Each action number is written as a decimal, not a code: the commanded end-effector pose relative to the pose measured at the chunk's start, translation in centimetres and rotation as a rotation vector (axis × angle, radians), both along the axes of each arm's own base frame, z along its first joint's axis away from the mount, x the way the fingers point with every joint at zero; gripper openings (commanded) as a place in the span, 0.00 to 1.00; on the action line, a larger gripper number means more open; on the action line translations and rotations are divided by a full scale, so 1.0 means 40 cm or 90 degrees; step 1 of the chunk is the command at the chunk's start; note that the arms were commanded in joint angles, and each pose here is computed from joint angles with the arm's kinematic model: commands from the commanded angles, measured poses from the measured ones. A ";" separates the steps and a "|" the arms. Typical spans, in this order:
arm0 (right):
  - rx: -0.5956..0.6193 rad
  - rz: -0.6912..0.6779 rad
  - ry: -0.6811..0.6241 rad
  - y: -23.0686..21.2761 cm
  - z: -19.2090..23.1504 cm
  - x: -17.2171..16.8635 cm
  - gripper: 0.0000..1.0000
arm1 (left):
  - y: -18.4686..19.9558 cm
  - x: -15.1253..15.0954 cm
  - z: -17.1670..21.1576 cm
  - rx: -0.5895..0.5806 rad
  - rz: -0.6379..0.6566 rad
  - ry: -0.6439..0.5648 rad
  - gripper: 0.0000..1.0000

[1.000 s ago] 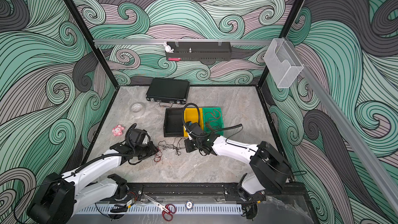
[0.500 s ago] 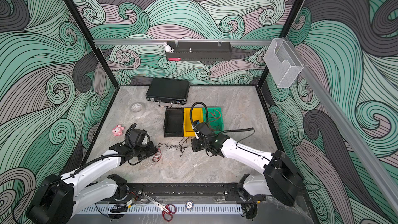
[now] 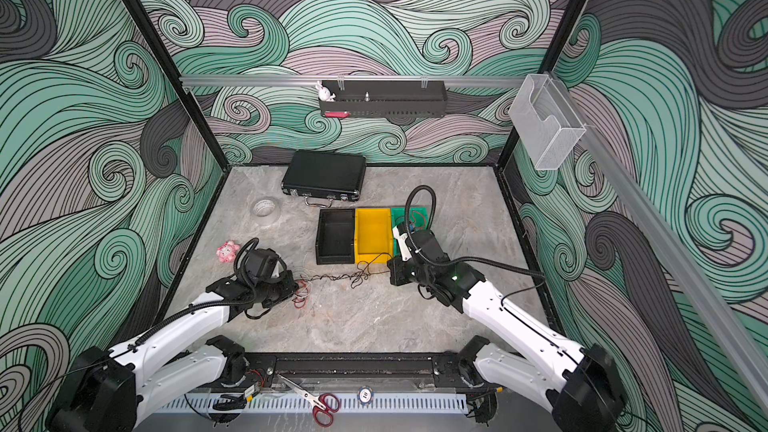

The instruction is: Untangle the cables

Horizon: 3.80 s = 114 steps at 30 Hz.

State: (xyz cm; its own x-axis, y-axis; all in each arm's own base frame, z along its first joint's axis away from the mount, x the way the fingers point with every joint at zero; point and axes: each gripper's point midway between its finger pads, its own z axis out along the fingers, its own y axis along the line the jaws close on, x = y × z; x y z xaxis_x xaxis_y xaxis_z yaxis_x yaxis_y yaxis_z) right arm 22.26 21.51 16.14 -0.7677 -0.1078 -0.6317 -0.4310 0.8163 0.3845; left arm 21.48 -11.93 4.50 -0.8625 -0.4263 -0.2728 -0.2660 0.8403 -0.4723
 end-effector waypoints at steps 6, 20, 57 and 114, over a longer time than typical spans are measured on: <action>0.042 0.052 0.001 0.016 0.068 -0.032 0.01 | 0.008 -0.006 0.002 -0.002 0.004 0.006 0.07; 0.098 0.117 0.051 0.167 0.030 -0.038 0.02 | -0.064 -0.001 0.106 -0.079 -0.098 -0.055 0.54; -0.044 0.140 0.120 0.228 -0.242 -0.090 0.07 | -0.208 0.019 0.051 -0.185 -0.076 0.010 0.56; -0.041 -0.075 0.039 -0.108 -0.087 -0.054 0.07 | -0.076 0.044 0.091 -0.068 0.031 -0.044 0.00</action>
State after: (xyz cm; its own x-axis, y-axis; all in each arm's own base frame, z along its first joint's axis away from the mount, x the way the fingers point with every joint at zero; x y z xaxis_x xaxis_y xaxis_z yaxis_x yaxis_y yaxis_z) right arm 20.33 20.49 14.59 -0.7824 -0.0441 -0.6212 -0.3959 0.8052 0.4415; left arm 23.04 -19.20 10.56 -0.8687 -0.4346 -0.2377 -0.1488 0.6866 -0.7116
